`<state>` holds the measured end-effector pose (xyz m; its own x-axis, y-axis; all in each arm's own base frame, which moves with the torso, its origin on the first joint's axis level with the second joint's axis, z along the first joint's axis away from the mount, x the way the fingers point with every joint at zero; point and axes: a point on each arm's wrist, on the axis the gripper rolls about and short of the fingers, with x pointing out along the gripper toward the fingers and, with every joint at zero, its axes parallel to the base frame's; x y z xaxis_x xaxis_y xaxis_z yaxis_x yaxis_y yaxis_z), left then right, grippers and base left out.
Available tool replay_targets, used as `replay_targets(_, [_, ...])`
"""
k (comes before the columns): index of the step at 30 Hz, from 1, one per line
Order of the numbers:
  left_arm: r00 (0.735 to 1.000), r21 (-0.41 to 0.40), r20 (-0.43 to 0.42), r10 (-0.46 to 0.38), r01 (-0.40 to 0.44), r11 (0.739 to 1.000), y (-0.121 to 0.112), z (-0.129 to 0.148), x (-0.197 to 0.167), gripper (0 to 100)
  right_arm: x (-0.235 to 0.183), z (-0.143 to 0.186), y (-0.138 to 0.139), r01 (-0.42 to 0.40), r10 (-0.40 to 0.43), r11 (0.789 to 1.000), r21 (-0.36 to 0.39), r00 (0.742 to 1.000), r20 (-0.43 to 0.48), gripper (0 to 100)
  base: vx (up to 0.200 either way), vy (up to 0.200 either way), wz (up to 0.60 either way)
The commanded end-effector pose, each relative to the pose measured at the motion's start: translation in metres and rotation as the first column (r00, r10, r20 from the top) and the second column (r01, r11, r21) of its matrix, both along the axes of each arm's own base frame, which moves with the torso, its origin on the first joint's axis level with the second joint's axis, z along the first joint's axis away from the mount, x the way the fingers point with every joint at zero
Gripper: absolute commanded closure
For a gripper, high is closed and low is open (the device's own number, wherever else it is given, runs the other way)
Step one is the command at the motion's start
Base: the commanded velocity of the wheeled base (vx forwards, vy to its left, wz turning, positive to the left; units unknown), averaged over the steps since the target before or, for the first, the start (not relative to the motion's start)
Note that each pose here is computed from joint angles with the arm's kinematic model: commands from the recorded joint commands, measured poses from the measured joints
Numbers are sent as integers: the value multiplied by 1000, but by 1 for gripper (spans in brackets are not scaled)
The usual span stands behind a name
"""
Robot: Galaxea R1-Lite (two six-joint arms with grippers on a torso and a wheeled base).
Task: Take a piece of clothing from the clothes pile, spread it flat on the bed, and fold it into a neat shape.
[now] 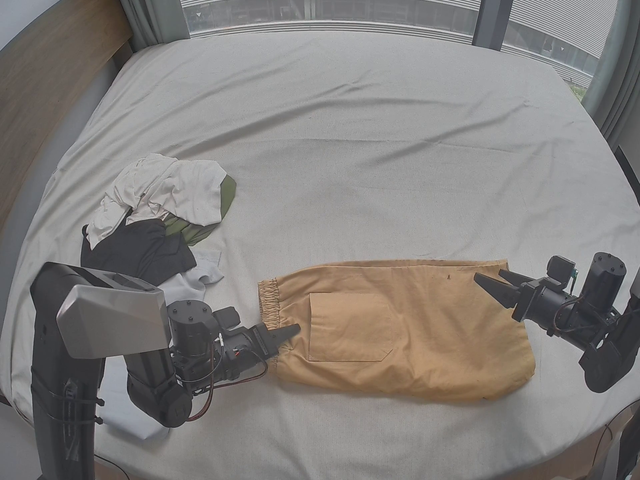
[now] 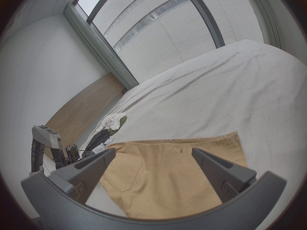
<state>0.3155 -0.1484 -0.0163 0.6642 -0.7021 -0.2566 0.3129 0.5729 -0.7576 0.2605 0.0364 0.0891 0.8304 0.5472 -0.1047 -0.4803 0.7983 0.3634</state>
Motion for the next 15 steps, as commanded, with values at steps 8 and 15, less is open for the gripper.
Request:
replay_targets(8, [999, 19, -39, 0, 1, 1000, 15, 17, -30, 100, -2, -4, 2, -8, 8, 1000, -2, 1000, -20, 0, 0, 0, 0])
replay_targets(15, [999, 27, -49, 5, -3, 1000, 27, 34, -53, 100, -2, -6, 2, -9, 9, 1000, -3, 1000, -29, 0, 0, 0, 0])
